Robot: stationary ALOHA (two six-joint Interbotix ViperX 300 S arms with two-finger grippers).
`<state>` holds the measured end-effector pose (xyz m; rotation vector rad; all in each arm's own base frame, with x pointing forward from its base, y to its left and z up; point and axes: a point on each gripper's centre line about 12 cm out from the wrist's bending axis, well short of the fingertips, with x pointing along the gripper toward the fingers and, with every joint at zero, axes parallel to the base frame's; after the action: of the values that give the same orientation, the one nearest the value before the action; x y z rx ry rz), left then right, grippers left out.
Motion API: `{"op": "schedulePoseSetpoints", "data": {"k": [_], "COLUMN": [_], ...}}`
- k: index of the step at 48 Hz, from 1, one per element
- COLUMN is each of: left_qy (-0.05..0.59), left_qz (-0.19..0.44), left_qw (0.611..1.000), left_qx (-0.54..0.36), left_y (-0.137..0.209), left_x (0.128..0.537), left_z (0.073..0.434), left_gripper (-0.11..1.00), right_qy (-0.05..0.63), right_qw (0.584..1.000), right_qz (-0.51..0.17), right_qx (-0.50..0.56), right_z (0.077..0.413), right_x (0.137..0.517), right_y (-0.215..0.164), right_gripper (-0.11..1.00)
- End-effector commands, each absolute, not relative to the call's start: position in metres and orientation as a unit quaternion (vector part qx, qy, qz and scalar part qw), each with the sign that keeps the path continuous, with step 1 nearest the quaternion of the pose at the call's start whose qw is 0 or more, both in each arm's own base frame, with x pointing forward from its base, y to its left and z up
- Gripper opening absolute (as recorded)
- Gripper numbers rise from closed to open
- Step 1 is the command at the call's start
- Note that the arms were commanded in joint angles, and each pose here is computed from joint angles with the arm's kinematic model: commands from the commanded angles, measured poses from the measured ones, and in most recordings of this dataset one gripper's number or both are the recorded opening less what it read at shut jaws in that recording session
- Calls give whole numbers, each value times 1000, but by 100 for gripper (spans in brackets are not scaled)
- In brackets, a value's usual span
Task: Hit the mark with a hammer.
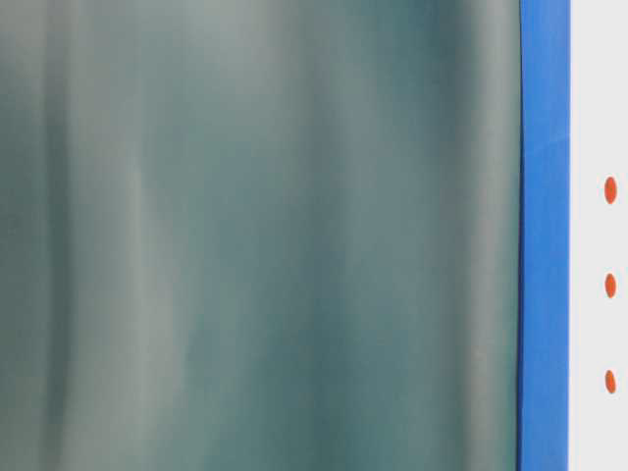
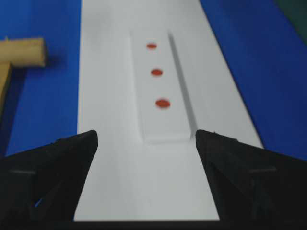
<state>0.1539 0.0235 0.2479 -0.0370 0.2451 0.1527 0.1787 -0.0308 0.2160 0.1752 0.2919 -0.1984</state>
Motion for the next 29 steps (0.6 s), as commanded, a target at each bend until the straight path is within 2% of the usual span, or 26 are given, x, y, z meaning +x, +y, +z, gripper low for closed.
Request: {"op": "schedulePoseSetpoints", "data": {"k": [1,9,29], "left_qy": [118,121,122], "left_qz": [78,78,78], "left_qw": [990,989,989], "left_qx": [-17,-17,-17], "left_y": [24,24,24], "left_x": [154,153,153], "left_z": [249,245,242], "left_gripper": [79,79,79], "right_qy": [150,157,151], "right_qw": [980,978,979], "right_qz": [-97,-97,-96], "right_qx": [88,92,93], "right_z": [212,202,201], "right_x": [177,172,168], "right_y": [-30,-29,-28], "right_gripper": [80,76,75]}}
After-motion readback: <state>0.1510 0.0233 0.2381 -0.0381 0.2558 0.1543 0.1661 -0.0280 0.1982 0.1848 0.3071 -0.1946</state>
